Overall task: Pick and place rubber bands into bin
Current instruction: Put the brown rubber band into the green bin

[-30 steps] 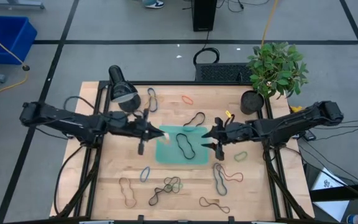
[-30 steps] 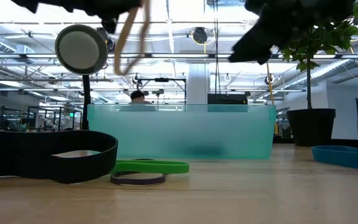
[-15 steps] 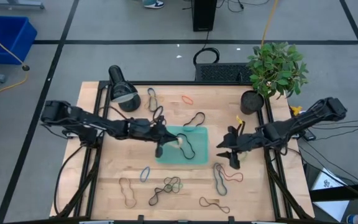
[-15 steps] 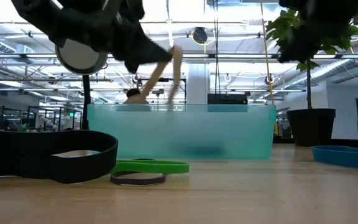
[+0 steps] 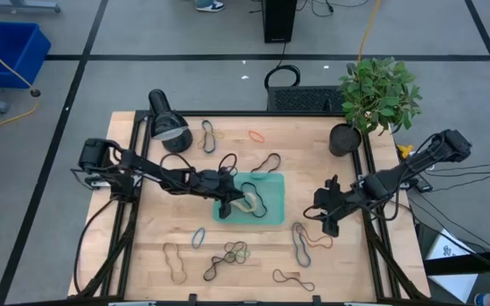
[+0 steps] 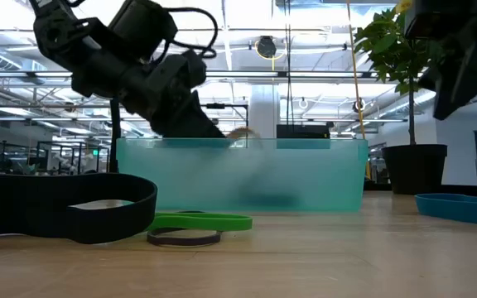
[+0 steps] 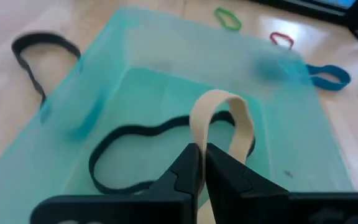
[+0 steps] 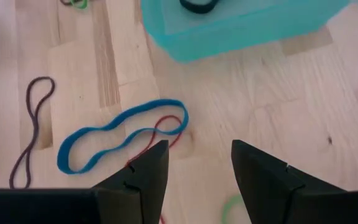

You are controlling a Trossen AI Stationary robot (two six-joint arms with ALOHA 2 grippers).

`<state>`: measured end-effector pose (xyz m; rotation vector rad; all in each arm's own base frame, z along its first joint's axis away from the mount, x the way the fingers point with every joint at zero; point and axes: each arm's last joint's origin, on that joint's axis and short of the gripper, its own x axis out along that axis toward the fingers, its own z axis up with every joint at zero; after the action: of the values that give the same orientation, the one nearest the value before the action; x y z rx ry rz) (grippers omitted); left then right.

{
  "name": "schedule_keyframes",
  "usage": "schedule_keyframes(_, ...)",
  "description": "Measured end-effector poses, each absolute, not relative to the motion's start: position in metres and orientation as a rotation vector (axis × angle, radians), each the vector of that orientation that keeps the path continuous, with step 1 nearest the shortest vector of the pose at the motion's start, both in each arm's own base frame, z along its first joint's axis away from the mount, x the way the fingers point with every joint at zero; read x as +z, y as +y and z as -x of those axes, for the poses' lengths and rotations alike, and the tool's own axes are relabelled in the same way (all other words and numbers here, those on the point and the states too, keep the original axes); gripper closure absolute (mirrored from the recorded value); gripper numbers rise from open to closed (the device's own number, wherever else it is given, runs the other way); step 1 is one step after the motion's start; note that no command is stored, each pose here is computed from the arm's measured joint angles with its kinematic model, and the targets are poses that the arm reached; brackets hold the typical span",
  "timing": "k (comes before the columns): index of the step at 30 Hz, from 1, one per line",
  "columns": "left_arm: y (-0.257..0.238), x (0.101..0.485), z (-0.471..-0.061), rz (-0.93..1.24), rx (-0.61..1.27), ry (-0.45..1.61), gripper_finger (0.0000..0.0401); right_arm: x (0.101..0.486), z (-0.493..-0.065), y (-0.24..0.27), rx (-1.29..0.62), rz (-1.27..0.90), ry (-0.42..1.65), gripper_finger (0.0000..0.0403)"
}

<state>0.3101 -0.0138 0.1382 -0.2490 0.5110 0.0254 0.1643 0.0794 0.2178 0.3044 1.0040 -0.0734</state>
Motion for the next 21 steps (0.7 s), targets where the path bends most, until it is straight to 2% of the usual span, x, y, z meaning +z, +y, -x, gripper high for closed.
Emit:
schedule_keyframes(8, -0.0138, 0.1341, -0.3106, 0.259, 0.03, 0.525, 0.0379, 0.2142, -0.1565, 0.0816, -0.11, -0.397, 1.093, 0.0234)
schedule_keyframes(14, -0.0137, 0.1361, -0.3103, 0.265, 0.031, 0.519, 0.0391, 0.2139, -0.1543, 0.0856, -0.015, -0.497, 1.186, 0.0234)
schedule_keyframes(21, -0.0138, 0.1363, -0.3104, 0.301, 0.041, 0.517, 0.0357, 0.2142, -0.1548, 0.0859, -0.042, -0.547, 1.183, 0.0234)
